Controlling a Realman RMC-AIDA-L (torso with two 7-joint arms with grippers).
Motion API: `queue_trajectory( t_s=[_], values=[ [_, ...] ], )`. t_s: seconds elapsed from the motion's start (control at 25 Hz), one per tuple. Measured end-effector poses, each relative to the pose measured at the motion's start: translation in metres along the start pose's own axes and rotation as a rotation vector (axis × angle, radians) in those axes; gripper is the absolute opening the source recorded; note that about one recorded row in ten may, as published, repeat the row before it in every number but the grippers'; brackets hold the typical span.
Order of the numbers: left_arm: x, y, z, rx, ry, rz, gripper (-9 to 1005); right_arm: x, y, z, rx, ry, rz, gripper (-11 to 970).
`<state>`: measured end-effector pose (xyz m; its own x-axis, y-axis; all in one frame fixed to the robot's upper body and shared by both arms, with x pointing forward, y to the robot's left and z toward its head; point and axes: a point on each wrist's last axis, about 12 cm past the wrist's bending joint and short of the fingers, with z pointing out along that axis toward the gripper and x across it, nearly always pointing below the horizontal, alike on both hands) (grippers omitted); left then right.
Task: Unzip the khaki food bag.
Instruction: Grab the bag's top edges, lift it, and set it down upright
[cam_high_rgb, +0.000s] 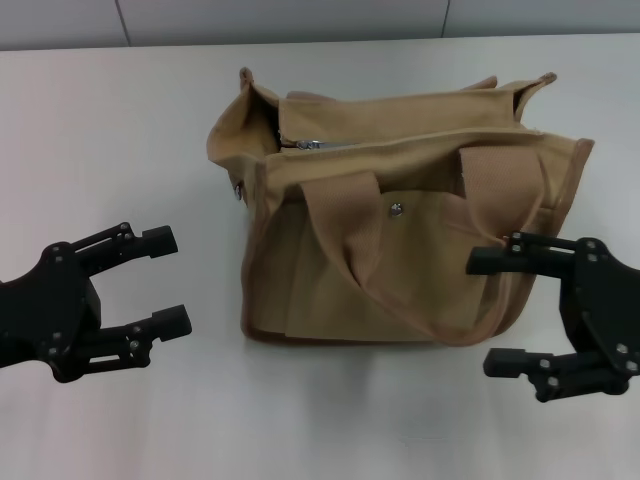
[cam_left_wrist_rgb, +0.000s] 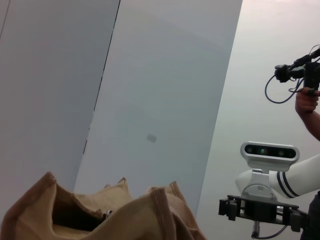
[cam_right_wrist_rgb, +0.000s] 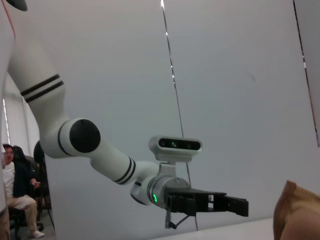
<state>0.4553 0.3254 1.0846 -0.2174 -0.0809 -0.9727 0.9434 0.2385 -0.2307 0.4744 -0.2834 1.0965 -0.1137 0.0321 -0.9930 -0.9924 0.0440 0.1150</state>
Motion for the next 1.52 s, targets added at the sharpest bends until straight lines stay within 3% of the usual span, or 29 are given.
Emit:
queue_trajectory(
  t_s=[0.12,0.64,0.84,1.12,1.52],
  values=[
    [0.001,-0.001,-0.001,-0.003,0.001,-0.003,873,0.001,-0.001,0.002,0.004,0.003,0.002,843],
    [0.001,-0.001,-0.002,-0.009,0.003,0.003,864,0.000,-0.004,0.005,0.003,-0.001,-0.003,843],
    [0.004,0.000,0.002,-0.034,-0.010,0.011,862,0.000,-0.006,0.001,0.068,-0.024,-0.010,843],
    [0.023,0.002,0.028,-0.129,-0.040,0.045,853,-0.002,-0.007,-0.004,0.125,-0.060,-0.022,843],
    [0.039,0.009,0.056,-0.155,-0.046,0.017,789,0.000,-0.007,-0.002,0.131,-0.069,-0.022,843]
  ],
)
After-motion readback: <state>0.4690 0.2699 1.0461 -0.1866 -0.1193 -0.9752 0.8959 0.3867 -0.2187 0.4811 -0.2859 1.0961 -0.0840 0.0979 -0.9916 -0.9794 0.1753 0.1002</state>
